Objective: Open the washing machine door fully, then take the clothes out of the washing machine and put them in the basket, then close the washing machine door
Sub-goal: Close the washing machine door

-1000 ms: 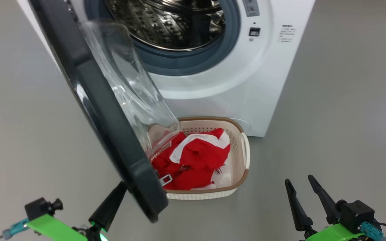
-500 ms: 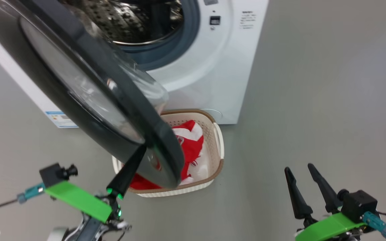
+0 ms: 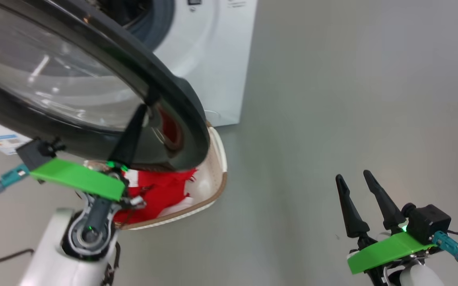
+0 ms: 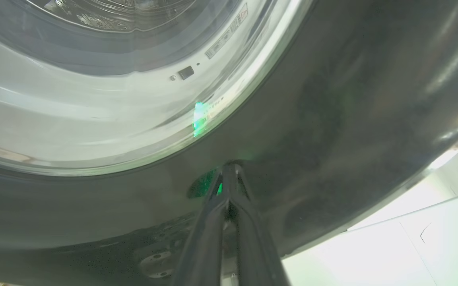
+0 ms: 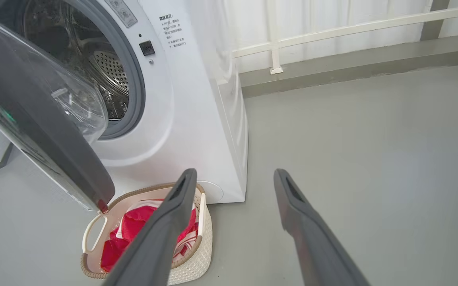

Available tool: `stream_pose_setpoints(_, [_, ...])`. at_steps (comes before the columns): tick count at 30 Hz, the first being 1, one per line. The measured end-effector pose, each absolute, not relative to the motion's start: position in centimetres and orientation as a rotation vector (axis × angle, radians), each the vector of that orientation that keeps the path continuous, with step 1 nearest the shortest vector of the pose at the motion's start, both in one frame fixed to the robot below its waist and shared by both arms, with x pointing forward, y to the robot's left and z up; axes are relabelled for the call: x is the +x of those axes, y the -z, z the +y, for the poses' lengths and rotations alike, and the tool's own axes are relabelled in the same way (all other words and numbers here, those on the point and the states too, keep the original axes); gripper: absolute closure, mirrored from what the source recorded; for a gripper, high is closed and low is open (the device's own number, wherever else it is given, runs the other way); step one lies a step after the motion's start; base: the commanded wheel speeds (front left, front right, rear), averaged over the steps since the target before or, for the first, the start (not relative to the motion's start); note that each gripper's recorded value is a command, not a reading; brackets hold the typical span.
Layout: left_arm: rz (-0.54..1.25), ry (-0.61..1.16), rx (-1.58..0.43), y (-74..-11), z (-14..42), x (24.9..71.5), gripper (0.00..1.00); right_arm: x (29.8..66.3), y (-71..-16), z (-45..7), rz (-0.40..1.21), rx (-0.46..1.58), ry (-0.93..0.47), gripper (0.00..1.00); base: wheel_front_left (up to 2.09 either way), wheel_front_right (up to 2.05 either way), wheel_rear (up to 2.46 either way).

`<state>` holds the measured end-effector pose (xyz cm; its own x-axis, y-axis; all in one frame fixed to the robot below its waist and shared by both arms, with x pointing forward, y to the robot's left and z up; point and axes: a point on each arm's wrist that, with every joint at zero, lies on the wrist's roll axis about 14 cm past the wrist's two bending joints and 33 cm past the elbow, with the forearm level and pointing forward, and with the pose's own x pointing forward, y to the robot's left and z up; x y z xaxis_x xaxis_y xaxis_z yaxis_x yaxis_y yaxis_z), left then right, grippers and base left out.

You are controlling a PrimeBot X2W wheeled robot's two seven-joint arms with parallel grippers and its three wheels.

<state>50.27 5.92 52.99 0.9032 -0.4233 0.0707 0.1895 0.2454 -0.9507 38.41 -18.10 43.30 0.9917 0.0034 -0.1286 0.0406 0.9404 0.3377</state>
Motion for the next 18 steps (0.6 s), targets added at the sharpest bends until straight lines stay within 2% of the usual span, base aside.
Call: stream_pose_setpoints(18, [0.170,0.402,-1.208,-52.4,2.6,58.2,1.00,36.5,-42.2,-22.2,0.153,0.365,0.164,0.00,0.00,0.00,0.00])
